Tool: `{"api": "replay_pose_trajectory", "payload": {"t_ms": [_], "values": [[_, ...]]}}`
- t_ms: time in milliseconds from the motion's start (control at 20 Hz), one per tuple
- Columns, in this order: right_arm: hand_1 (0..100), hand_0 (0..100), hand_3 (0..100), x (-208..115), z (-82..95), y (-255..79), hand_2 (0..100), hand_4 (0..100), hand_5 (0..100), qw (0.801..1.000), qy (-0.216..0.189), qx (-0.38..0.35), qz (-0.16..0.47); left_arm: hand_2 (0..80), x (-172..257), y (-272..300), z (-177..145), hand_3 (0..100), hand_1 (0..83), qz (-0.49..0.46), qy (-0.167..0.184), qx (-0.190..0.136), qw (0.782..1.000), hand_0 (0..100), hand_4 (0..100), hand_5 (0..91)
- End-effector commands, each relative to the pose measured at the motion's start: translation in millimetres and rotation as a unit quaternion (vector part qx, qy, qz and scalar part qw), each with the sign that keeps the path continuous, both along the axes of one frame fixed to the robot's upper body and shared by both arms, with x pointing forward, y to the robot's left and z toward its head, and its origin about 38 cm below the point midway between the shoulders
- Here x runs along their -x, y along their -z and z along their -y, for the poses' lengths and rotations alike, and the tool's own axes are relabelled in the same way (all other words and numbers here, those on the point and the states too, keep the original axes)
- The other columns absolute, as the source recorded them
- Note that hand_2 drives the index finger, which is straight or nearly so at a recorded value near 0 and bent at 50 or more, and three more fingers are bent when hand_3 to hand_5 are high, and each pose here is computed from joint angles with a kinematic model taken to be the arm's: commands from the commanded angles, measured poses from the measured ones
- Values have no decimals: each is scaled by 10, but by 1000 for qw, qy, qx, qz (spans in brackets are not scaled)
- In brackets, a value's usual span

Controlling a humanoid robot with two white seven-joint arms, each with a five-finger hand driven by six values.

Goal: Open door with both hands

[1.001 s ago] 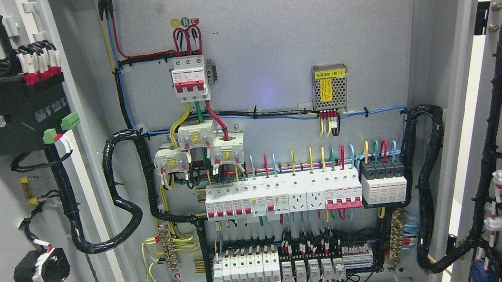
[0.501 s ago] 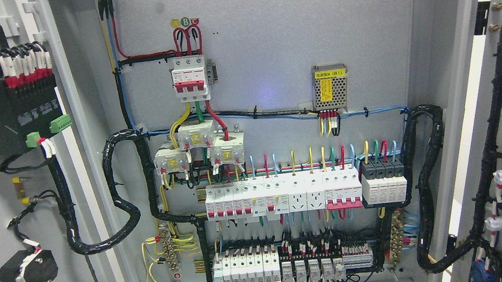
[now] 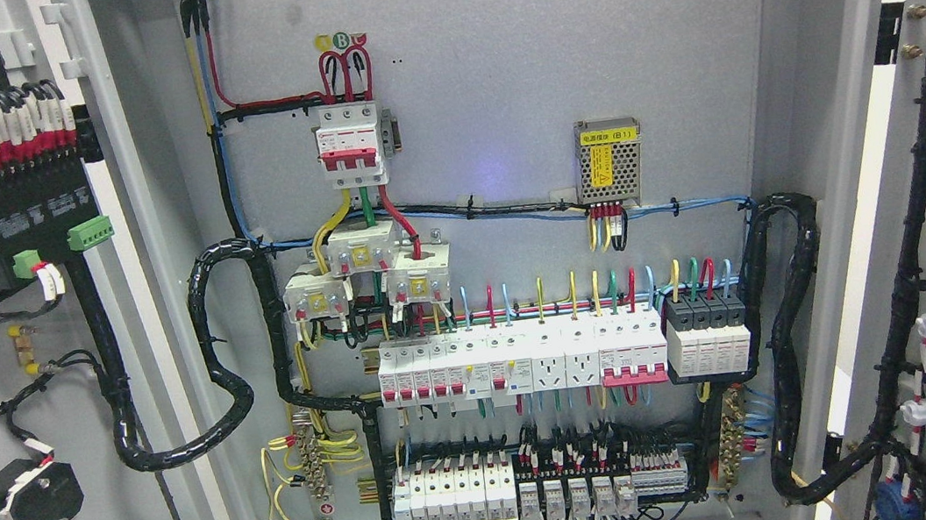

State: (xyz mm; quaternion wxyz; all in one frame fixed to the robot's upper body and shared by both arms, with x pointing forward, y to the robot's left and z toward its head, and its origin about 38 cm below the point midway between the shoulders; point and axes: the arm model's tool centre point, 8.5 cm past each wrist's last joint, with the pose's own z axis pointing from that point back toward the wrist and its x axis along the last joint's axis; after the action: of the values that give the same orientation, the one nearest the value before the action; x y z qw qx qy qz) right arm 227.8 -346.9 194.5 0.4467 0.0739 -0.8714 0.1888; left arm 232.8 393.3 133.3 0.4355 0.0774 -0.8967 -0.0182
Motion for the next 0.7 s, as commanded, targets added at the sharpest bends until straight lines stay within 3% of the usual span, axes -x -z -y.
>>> {"api": "replay_pose_trajectory", "payload": {"t_ms": [0, 350, 651], "values": [[0, 474, 220, -42, 291, 4, 0, 229, 276, 999, 30, 15, -6, 0, -29, 36, -394, 0, 389, -9, -32, -15, 999, 120, 0, 0], [0, 474, 225, -41, 354, -12, 0, 236, 280, 999, 35, 13, -4, 0, -304, 115, -517, 0, 389, -40, -42, 5, 998, 120, 0, 0], [0, 474, 232, -12, 533, -19, 0, 241, 282, 998, 61, 17, -1, 0, -416, 126, -606, 0, 389, -49, -50, 8, 998, 120, 0, 0]]}}
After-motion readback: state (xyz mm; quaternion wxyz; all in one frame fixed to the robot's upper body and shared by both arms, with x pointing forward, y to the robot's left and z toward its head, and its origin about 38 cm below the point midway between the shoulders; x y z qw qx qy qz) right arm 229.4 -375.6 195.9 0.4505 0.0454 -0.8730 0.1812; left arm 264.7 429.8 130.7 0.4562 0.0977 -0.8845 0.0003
